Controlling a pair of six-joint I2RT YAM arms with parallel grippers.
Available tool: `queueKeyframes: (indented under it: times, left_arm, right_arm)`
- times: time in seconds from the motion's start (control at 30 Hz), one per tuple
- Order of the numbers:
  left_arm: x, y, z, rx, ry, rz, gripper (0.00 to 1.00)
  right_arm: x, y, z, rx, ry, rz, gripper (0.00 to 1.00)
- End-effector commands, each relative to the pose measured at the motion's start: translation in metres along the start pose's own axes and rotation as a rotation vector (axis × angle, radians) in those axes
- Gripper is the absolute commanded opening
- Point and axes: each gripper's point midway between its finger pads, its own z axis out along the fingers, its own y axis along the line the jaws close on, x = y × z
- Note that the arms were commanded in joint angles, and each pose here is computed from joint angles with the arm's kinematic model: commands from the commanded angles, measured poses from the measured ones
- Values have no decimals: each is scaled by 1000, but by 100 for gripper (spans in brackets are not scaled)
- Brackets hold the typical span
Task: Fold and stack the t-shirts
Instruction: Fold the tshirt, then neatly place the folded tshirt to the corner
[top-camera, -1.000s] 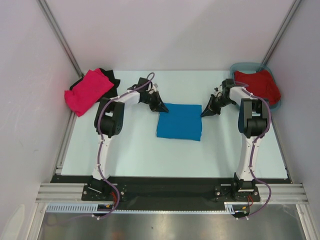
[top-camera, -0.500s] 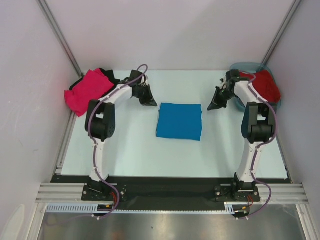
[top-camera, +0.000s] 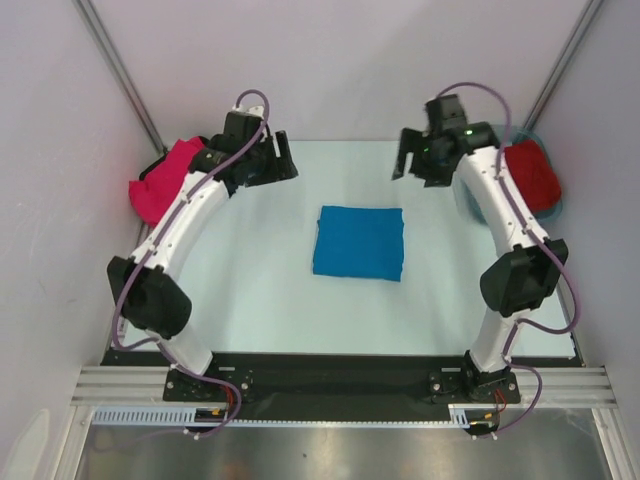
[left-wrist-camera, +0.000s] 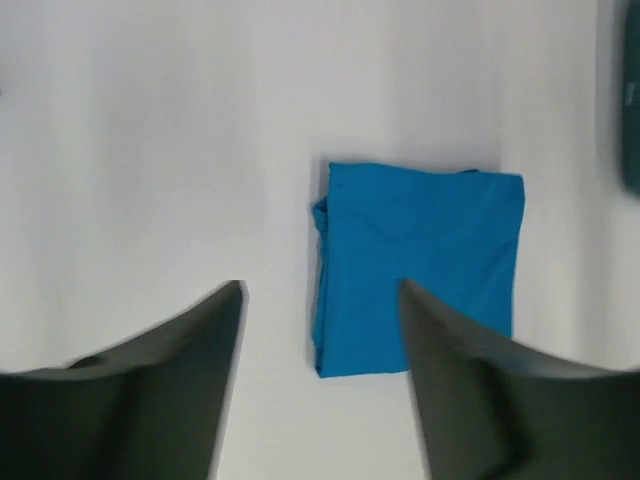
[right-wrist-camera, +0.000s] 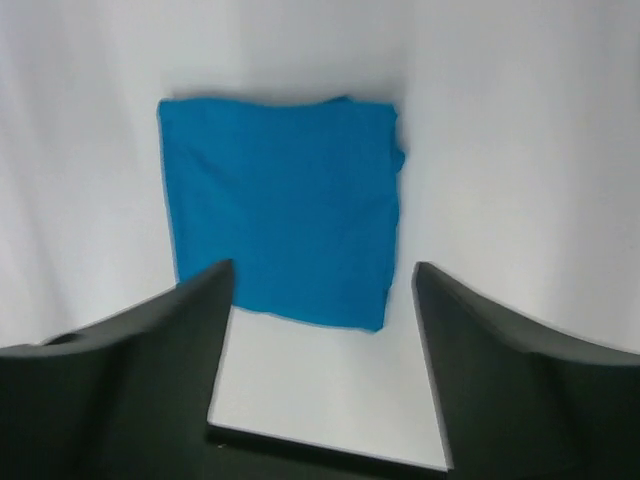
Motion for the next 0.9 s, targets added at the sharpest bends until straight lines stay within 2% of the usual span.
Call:
queueKeyframes:
  times: [0.0,0.03,0.07,0.2,0.33,0.5,0.67,0.87]
  left_arm:
    - [18,-10,-22,-34,1,78,80]
    - [19,-13,-31,-27,-9,77,88]
    - [28,-12,-31,-30,10,80,100]
    - [42,-23,-52,24,-19,60,100]
    - [62,-24,-69,50,-23,-48,100]
    - [78,-39,-100,102,-81,-71,100]
    - [99,-33,-103,68,-14,-127,100]
    - [137,-32,-109,73,85,-175,100]
  right_arm:
    - [30,18,-18,118,-5,-53,90]
    - [41,33,-19,120,-1,-80,93]
    - [44,32,-20,161,-16,-91,100]
    - [61,56,-34,209,-73,-153,100]
    - [80,72,-46,240,-110,-173,100]
    - [111,102,-48,171,-101,-213,100]
    - [137,89,-47,200,-44,-205,100]
    - [146,86,-65,83,-70,-105,100]
